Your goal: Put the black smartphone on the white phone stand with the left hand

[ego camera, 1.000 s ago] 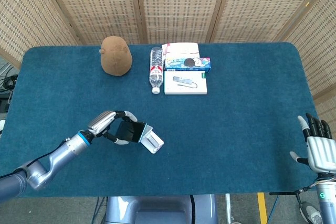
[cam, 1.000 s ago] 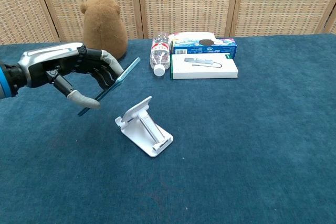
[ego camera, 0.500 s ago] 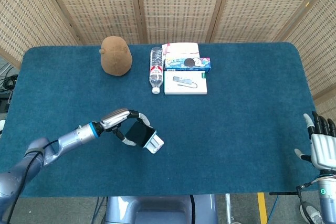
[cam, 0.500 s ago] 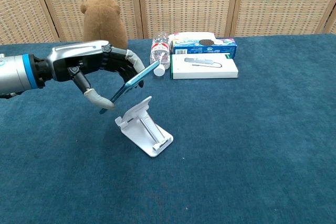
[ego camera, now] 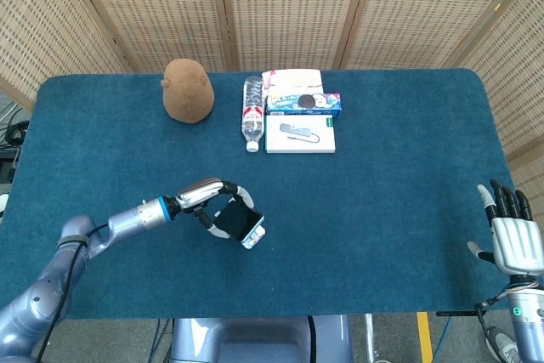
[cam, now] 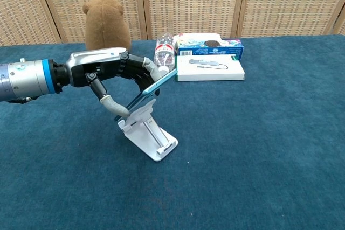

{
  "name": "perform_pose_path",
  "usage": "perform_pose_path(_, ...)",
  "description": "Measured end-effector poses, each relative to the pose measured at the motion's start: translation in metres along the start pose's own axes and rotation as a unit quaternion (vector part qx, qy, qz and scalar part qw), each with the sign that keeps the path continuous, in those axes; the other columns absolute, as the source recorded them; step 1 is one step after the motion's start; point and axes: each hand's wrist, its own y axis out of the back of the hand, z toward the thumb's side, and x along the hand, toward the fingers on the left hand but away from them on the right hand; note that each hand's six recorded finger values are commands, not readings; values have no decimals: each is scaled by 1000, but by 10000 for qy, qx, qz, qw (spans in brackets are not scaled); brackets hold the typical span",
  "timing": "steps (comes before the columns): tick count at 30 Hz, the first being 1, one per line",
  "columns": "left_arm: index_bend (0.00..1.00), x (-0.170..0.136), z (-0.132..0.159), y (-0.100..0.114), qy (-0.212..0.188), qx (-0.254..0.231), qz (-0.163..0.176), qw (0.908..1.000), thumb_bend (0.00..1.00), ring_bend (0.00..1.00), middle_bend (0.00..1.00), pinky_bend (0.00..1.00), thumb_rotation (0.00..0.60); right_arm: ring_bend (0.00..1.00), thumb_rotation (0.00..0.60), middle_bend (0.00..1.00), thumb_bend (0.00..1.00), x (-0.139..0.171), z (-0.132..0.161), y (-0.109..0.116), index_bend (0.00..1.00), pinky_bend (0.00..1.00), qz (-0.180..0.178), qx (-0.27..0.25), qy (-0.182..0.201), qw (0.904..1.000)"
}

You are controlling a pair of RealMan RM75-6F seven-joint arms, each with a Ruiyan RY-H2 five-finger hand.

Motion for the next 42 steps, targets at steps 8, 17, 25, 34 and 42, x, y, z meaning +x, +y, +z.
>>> perform_pose_path(8, 457, 12, -8, -1, 183, 10, 68, 9998, 68, 485, 405, 392, 600, 0, 600, 0, 0, -2, -1, -3, 0, 0, 59, -14, -49, 10000)
perform_pose_path(17, 457, 17, -11, -7, 241, -311, 70, 9992, 68, 485, 405, 392, 600, 0, 600, 0, 0, -4, -4, -3, 0, 0, 74, -12, -124, 9999)
perform_pose_path(25, 457, 7, -10, -8, 114, -434, 221, 9987, 71, 485, 405, 392, 600, 0, 600, 0, 0, -3, -6, -3, 0, 0, 85, -37, -137, 9999)
perform_pose_path(34, 457, -7, -16, -14, 170, -537, 302, 9980, 71, 485, 405, 392, 600, 0, 600, 0, 0, -3, -6, -4, 0, 0, 114, -41, -143, 9998)
perform_pose_path(42, 457, -8, -22, -16, 303, -600, 306, 9973, 68, 485, 405, 392, 600, 0, 600, 0, 0, -3, -5, -5, 0, 0, 137, -42, -133, 9998)
